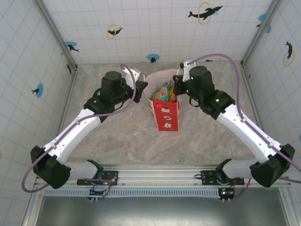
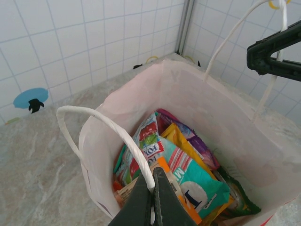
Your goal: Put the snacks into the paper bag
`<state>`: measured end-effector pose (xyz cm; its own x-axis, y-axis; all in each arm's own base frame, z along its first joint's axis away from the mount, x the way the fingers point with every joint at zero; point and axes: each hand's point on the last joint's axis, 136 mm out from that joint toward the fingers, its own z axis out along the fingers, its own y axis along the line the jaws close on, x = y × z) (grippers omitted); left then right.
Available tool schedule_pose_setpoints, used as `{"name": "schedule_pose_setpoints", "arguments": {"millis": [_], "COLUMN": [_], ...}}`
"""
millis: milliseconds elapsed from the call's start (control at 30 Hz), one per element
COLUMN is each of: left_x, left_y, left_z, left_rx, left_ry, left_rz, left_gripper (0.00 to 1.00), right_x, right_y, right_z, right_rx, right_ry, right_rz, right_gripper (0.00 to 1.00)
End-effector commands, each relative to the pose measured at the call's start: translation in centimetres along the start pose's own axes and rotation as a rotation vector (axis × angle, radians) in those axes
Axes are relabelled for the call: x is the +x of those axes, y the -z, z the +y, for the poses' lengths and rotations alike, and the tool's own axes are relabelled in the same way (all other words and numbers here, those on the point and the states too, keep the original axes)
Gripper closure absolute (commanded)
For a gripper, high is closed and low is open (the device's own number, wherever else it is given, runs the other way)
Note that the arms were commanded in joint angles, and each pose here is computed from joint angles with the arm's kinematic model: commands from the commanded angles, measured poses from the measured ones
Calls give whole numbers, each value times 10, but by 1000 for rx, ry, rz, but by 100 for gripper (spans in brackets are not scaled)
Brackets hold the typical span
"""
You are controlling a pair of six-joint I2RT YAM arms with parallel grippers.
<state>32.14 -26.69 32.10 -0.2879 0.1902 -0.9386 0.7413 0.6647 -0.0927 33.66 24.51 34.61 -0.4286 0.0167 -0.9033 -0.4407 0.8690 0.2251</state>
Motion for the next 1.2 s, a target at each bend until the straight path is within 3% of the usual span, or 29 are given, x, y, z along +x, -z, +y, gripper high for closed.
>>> {"name": "schedule_pose_setpoints", "arguments": {"millis": [0,200,367,533,667,900,1167], "left_x": [-39,-28,-24,-7,9,37,91], "left_y": [20,18,20,22,27,44,69], "left_z": [-1,0,5,13,21,43,91], "left_rx": [-18,-17,-45,-96,-139,-225,-395], "left_ry": [-46,-21,-4,19,45,127,274], "left_rz": [-110,-99,-98,-44,-3,18,34], "left_gripper": [100,100,78,46,28,2,2], "right_x": [-35,-17,-17,-13,-7,15,56], "right_y": [22,18,29,45,58,81,89], "right_z": [6,-4,-10,-22,-31,-56,-99], "right_rx": [-14,29,55,101,129,204,301], "right_ry": [-2,-5,-3,1,-5,-26,-66], "right_rz": [-130,-83,-91,-95,-96,-93,-70], "right_gripper": [100,100,99,76,63,55,51]}}
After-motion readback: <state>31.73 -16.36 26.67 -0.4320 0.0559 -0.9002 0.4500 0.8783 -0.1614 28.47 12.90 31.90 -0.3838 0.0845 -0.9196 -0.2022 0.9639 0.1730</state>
